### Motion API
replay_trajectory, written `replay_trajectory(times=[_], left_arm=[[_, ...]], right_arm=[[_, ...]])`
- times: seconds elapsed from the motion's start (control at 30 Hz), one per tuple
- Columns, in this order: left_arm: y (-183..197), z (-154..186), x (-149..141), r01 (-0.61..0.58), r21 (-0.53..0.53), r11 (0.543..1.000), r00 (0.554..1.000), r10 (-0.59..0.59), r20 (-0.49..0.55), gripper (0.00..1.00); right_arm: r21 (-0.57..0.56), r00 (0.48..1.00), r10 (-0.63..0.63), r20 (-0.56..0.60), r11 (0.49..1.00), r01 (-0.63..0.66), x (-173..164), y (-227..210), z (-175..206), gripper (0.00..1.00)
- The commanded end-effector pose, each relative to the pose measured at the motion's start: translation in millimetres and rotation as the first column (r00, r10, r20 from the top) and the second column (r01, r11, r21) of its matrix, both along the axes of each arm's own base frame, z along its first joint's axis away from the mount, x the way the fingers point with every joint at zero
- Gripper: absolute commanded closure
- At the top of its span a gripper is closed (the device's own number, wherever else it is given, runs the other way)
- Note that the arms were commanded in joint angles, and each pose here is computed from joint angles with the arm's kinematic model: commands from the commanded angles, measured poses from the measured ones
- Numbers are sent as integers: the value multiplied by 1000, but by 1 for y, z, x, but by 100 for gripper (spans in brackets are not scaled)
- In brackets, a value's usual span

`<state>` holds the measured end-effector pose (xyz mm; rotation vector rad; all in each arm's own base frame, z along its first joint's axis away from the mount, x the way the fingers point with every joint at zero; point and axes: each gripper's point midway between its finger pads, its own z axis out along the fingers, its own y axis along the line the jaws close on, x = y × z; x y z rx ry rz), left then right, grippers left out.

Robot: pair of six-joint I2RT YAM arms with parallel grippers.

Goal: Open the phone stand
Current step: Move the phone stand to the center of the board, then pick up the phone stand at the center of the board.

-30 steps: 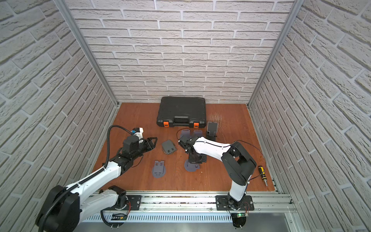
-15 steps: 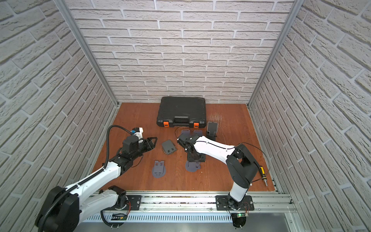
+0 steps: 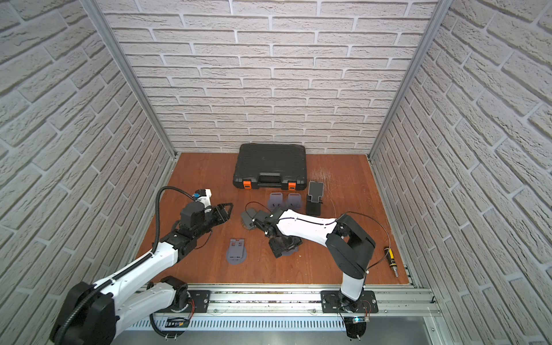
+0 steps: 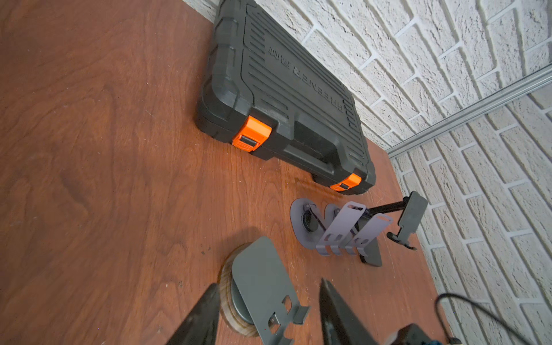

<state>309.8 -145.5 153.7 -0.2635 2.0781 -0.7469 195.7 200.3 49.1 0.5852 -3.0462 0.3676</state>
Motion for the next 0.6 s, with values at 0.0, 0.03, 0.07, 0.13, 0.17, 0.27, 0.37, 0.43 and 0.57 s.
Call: replay_trajectory(times=[0.0,0.03,0.07,0.13,0.17,0.27,0.37,0.43,0.57], left_arm=[[4,16,3,-23,0,1000,999,23,46,46],[5,17,3,-25,0,1000,999,25,47,46],[5,18,3,-26,0,1000,998,26,49,46],[6,18,3,-30,2,1000,998,30,49,46],[6,18,3,-32,1,999,998,32,50,46],[6,17,4,-32,0,999,998,32,47,46],[5,18,5,-32,-1,999,998,32,50,46],[5,19,5,-33,-1,999,998,33,53,45],[5,19,5,-34,-1,999,998,34,53,46]], right_arm=[[-37,997,77,14,996,-76,7,0,5,25],[-44,996,84,15,996,-84,8,0,5,25],[-55,996,91,14,994,-91,9,-1,4,25],[-86,995,98,21,992,-96,13,-5,3,24],[-100,995,101,22,990,-98,15,-6,3,24],[-123,995,94,30,988,-89,21,-9,2,23],[-109,997,72,34,992,-68,28,-9,-1,23],[-99,998,56,30,994,-53,31,-9,-4,23],[-74,999,36,26,997,-34,38,-9,-7,23]])
